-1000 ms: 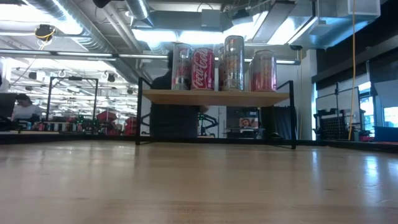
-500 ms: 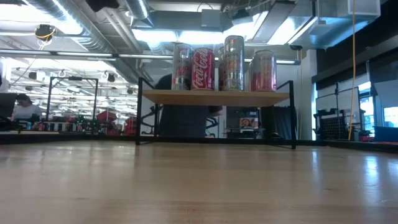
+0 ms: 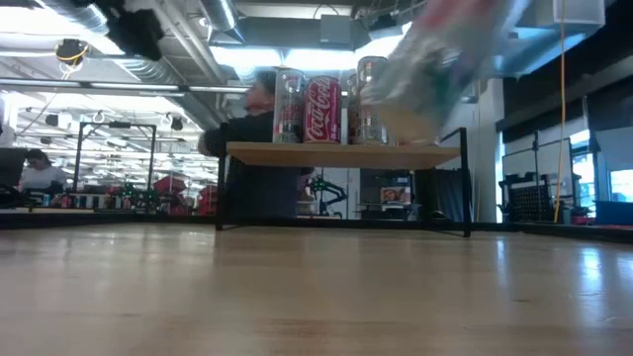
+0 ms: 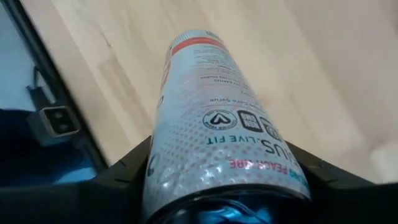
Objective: Place canned beverage on shelf
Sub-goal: Put the white and pink soda can on the shelf, then return to Home Position
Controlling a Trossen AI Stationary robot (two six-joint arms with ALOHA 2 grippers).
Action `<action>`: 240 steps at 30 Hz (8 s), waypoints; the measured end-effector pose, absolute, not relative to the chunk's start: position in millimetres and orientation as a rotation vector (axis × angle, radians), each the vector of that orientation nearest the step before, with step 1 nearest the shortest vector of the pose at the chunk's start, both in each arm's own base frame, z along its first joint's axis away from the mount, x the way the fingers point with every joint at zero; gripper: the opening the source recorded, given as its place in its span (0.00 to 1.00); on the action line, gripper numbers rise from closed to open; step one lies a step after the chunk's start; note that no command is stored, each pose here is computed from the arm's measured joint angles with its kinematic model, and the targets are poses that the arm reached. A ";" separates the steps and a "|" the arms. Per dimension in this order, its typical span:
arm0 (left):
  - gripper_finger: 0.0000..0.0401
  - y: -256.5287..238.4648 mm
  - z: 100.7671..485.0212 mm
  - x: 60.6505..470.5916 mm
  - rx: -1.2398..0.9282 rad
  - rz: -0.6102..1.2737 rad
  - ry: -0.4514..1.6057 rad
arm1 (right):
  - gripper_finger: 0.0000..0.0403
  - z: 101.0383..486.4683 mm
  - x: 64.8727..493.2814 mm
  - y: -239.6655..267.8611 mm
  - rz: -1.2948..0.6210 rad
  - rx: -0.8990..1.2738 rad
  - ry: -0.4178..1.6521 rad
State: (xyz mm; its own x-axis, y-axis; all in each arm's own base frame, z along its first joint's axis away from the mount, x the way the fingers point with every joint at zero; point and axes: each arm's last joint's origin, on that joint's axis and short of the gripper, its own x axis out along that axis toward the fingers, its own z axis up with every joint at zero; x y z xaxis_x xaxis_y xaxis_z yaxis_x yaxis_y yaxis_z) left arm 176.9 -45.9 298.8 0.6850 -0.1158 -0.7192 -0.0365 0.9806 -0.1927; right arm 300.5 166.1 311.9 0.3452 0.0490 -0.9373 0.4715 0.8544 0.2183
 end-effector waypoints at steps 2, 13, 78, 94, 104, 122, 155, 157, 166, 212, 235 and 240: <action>0.80 -50.9 288.1 172.8 -0.236 -0.060 0.798 | 0.56 311.7 315.5 156.9 -0.265 0.446 1.213; 0.77 -69.1 267.5 149.5 -0.337 -0.061 0.685 | 0.56 288.6 366.6 109.7 -0.131 0.297 1.484; 0.77 -81.0 279.9 174.5 -0.373 -0.096 0.464 | 0.93 371.8 330.7 148.6 -0.096 0.086 1.297; 0.77 -84.6 275.6 297.6 -0.345 -0.061 0.470 | 0.93 356.8 221.8 156.9 -0.164 0.152 1.247; 0.77 -85.2 268.8 353.7 -0.324 -0.078 0.504 | 0.93 308.0 176.8 167.9 -0.122 0.305 1.188; 0.77 -90.6 225.2 396.9 -0.251 -0.035 0.586 | 0.93 286.8 159.1 184.9 -0.080 0.277 1.215; 0.59 -32.2 353.2 294.7 -0.452 0.444 0.358 | 0.93 288.5 165.3 178.0 -0.151 0.100 1.041; 0.59 -17.3 361.9 284.0 -0.437 0.495 0.350 | 0.93 288.5 167.7 175.5 -0.167 0.103 1.038; 0.59 51.0 412.3 275.0 -0.344 0.694 0.345 | 0.93 288.0 182.5 157.5 -0.247 0.122 1.051; 0.63 140.9 347.2 298.6 -0.369 0.684 0.597 | 0.93 287.3 193.1 140.5 -0.322 0.144 1.073; 0.83 100.0 440.3 267.5 -0.278 0.592 0.520 | 0.93 287.8 194.1 141.4 -0.311 0.152 1.064; 0.82 64.0 461.2 242.7 -0.236 0.522 0.461 | 0.93 287.9 194.6 142.6 -0.282 0.156 1.076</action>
